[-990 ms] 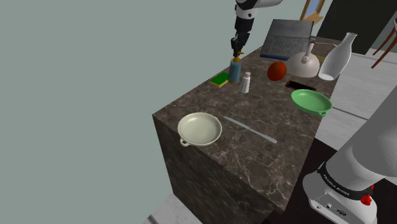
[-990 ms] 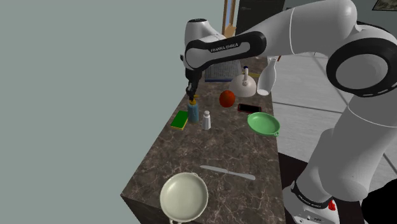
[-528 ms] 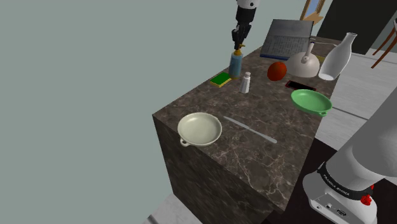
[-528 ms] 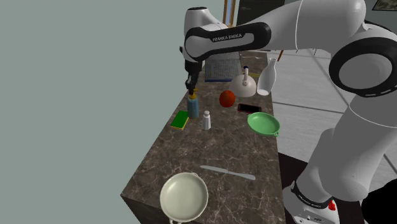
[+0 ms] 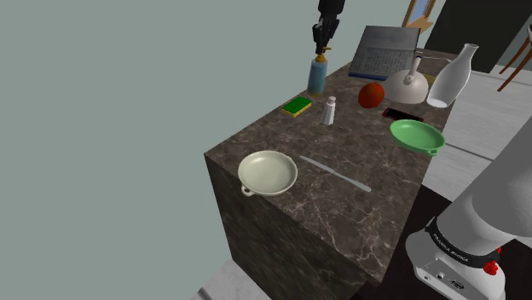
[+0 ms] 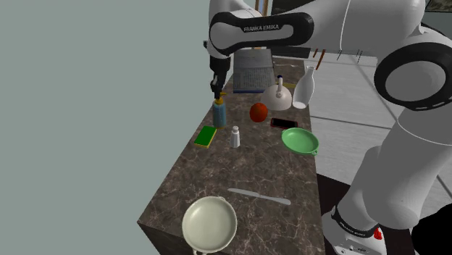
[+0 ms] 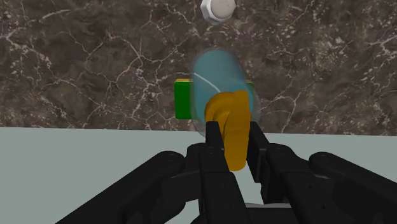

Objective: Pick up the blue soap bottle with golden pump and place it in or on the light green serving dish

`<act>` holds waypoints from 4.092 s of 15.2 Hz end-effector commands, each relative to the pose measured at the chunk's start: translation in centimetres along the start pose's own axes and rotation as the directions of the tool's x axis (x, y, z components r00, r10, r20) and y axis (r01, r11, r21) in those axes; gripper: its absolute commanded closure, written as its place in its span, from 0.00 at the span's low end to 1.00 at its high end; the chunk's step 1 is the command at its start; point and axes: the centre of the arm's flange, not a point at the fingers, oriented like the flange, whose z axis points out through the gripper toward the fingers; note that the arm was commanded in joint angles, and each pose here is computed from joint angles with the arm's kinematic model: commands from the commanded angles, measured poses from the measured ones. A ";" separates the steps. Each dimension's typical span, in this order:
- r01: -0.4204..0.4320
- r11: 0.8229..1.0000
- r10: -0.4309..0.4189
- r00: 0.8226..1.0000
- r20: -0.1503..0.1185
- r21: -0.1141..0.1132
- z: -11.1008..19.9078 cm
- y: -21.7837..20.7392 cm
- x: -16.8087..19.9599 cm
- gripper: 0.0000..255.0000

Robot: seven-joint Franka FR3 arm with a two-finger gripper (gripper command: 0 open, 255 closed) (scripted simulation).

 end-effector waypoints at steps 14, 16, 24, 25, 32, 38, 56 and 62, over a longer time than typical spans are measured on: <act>0.000 1.000 0.000 1.000 0.000 0.000 -6.4 3.1 -13.4 1.00; 0.000 1.000 0.000 1.000 0.000 0.000 -7.2 3.7 -15.8 1.00; 0.000 1.000 0.000 1.000 0.000 0.000 -10.3 5.8 -25.7 1.00; 0.000 1.000 0.000 1.000 0.000 0.000 -10.7 6.1 -26.9 1.00; 0.000 1.000 0.000 1.000 0.000 0.000 -13.5 8.0 -35.5 1.00; 0.000 1.000 0.000 1.000 0.000 0.000 -11.1 8.1 -36.6 1.00; 0.000 1.000 0.000 1.000 0.000 0.000 -1.7 7.9 -37.5 1.00; 0.000 1.000 0.000 1.000 0.000 0.000 1.5 7.8 -37.8 1.00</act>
